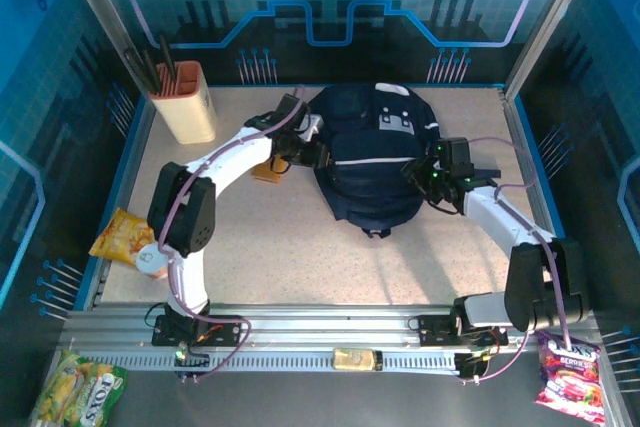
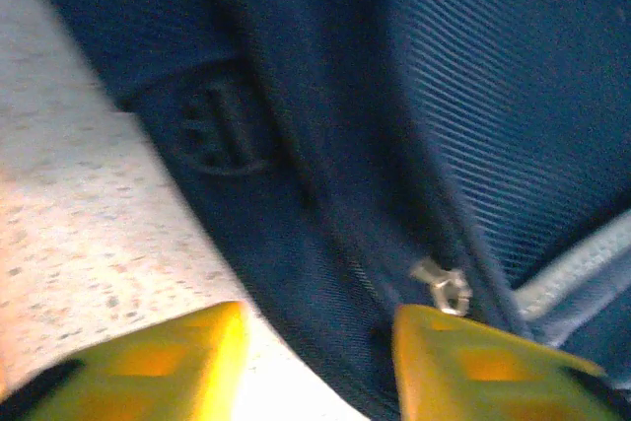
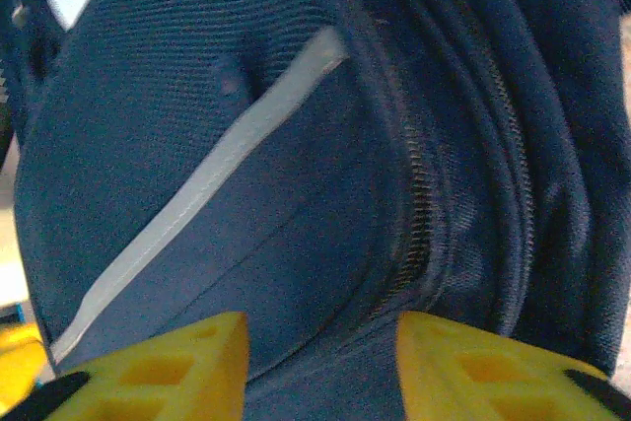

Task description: Pack books, pencil case, and school supplies into a backpack

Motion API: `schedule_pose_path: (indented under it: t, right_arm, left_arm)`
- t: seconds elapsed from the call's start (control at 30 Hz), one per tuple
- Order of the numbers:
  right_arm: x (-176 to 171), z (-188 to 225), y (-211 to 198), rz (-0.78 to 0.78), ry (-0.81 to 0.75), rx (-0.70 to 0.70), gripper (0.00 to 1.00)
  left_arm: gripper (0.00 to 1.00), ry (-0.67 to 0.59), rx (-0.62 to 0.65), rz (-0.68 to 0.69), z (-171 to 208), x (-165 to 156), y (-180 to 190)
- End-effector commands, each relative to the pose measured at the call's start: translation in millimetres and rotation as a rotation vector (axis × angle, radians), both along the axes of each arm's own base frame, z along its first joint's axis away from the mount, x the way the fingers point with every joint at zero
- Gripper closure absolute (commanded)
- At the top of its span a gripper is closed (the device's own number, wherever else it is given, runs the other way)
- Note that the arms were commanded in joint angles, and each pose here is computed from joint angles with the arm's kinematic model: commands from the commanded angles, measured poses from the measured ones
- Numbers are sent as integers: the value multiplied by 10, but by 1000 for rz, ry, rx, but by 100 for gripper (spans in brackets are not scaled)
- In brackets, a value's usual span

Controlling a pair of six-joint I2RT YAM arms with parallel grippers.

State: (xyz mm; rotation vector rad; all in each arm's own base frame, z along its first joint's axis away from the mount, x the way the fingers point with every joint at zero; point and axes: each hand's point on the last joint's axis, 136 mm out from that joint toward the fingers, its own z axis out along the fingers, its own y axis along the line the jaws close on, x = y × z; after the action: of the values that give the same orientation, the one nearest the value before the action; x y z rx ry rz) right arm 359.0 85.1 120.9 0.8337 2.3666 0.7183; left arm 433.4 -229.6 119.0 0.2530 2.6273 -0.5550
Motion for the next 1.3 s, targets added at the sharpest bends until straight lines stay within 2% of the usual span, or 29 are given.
schedule_pose_path:
  t: [0.0,0.13,0.23,0.5,0.67,0.87,0.97,1.07,1.27]
  right_arm:
    - [-5,294,74,112,-83,-63,45]
    - [4,511,94,146,-127,-139,35]
    - [3,581,148,166,-147,-159,32]
    - [34,595,380,221,-153,-158,32]
    - [45,584,513,253,-150,-157,32]
    - [49,587,587,266,-149,-154,32]
    - [53,596,635,281,-154,-166,32]
    - [56,597,740,314,-151,-183,32]
    - [78,556,1235,435,-146,-202,33]
  left_arm:
    - [41,-85,-28,121,282,67,328]
    - [38,-37,67,245,18,46,808]
    - [37,-2,167,329,-197,40,1168]
    - [41,90,197,406,-550,143,1604]
    - [42,129,178,383,-654,276,1614]
    - [43,195,114,293,-787,341,1426]
    - [47,229,112,282,-869,278,1408]
    - [57,267,118,280,-934,173,1410]
    - [64,341,134,301,-1011,-140,1408]
